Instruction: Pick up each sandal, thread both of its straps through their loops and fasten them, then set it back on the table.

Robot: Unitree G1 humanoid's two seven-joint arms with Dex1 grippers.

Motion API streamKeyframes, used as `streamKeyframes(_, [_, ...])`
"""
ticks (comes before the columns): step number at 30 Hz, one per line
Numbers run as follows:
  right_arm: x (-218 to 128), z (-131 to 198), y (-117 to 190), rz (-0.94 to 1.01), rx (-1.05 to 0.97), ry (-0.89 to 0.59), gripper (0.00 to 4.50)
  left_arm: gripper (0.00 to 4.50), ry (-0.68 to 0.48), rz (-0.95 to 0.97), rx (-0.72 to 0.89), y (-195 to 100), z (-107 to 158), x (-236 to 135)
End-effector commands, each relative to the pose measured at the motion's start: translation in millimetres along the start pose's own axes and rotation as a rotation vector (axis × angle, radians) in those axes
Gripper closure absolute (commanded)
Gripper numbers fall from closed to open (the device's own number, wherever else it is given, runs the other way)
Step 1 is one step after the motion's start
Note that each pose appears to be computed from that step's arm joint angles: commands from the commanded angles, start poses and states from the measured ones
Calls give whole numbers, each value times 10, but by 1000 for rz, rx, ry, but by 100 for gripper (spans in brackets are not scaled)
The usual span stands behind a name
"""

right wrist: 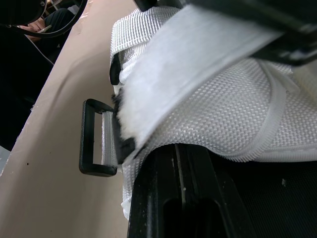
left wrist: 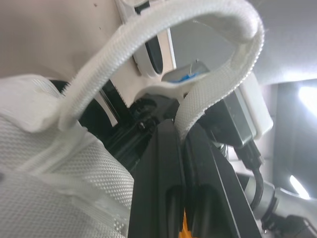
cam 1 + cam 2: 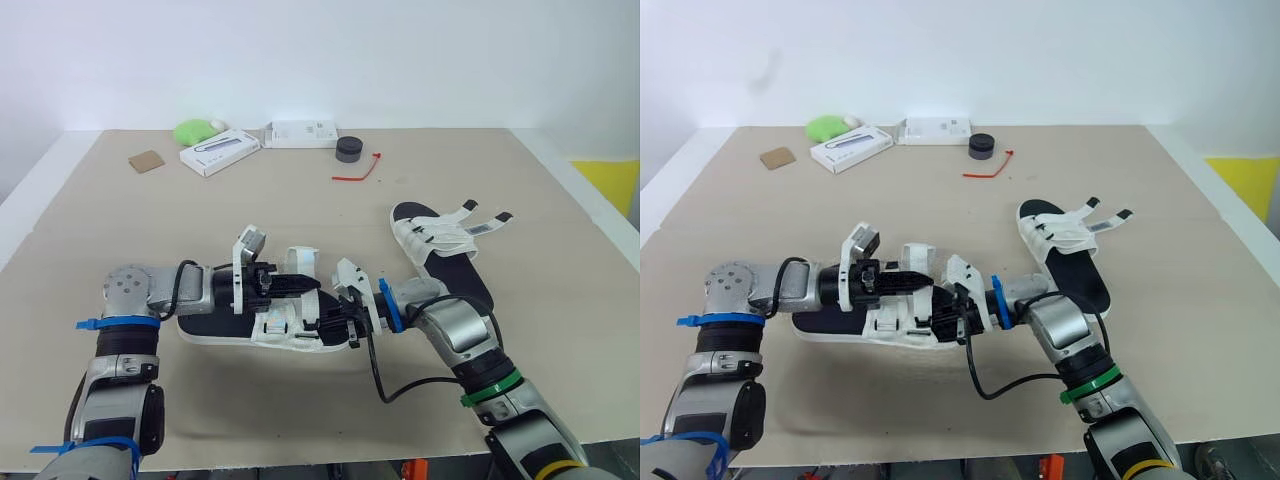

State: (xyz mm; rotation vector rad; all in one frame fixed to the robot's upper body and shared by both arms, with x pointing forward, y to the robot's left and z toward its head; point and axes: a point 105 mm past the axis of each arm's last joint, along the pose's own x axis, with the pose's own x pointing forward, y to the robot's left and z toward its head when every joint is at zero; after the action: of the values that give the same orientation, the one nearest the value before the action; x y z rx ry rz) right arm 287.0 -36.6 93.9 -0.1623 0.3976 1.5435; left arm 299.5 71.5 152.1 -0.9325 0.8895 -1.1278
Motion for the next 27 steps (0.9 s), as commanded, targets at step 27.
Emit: streamKeyframes(27, [101, -393, 28, -13, 125, 94, 450, 444, 1, -111, -27, -190, -52, 23])
